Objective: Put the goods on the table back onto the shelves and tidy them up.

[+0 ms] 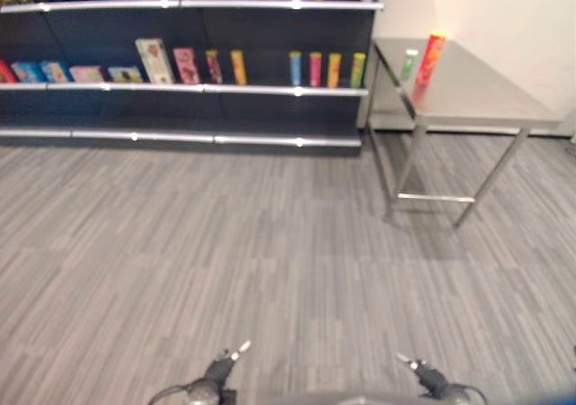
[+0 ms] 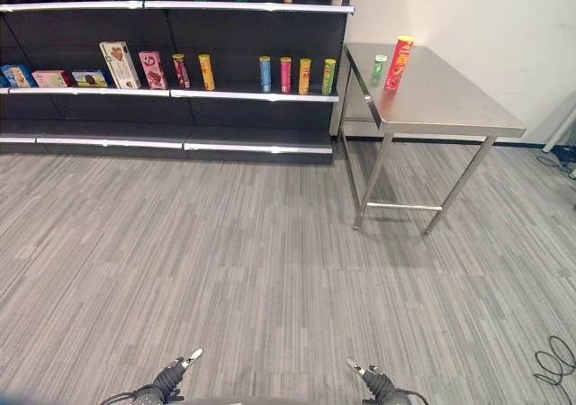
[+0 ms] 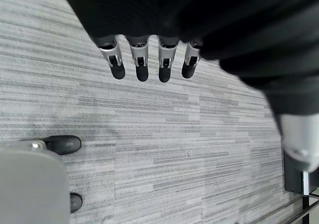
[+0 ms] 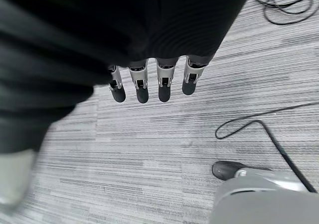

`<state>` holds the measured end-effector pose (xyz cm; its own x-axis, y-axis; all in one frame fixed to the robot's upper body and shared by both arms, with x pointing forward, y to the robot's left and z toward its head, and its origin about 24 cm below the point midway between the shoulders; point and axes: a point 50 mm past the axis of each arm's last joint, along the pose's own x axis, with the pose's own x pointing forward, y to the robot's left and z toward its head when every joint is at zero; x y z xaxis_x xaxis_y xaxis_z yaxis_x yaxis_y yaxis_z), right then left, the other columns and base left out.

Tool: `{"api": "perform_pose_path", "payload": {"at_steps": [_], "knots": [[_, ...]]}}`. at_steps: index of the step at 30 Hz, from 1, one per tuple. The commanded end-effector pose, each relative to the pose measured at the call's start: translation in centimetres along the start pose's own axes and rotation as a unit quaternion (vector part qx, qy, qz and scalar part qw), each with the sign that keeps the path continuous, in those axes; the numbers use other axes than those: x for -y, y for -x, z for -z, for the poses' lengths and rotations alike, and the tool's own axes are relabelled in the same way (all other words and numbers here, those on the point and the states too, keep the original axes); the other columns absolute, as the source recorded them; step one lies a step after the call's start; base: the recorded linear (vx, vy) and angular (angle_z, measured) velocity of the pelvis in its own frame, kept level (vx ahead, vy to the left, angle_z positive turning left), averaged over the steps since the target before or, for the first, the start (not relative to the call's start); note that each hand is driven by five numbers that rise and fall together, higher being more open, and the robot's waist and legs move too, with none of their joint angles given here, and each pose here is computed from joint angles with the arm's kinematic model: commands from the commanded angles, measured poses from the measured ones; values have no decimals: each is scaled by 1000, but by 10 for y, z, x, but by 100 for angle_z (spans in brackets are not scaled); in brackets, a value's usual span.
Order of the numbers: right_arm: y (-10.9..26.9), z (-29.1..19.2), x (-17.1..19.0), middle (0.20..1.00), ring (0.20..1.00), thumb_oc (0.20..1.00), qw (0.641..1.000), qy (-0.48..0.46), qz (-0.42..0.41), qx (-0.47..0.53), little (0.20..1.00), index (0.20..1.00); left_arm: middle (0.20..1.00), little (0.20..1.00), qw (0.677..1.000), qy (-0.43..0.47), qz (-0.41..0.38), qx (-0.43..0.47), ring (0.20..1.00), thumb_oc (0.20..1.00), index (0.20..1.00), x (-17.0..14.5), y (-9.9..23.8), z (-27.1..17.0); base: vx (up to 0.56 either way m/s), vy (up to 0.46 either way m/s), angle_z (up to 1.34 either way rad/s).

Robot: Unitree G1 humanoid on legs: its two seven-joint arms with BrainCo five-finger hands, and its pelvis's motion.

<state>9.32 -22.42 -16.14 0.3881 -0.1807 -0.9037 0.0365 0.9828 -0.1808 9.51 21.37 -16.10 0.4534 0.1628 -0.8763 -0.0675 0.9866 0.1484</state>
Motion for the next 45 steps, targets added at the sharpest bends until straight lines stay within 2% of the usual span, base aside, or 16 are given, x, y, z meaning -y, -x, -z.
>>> {"api": "perform_pose_path", "payload": {"at_steps": [1,11,12,27,45], "knots": [[-3,-20,4,1000,1000,1000,1000,-1,6,25,1000,1000,1000,1000,999,13,8,36,1000,1000,1000,0,-6,-25,-9,18,-4],[-3,-17,1,1000,1000,1000,1000,4,0,22,1000,1000,1000,1000,999,-12,-3,38,1000,1000,1000,-3,-6,-28,1,19,-7],[-3,-15,5,1000,1000,1000,999,-27,8,17,1000,1000,1000,1000,999,-25,-1,32,1000,1000,1000,-4,-6,-24,14,34,-12],[-4,-22,-6,1000,1000,1000,999,5,-16,27,1000,1000,1000,1000,998,-62,6,17,1000,1000,1000,-1,-6,-18,0,0,0],[-5,-39,-7,1000,1000,1000,999,7,-21,47,1000,1000,1000,1000,996,-81,8,48,1000,1000,1000,-3,-9,-40,-2,103,-1]]}}
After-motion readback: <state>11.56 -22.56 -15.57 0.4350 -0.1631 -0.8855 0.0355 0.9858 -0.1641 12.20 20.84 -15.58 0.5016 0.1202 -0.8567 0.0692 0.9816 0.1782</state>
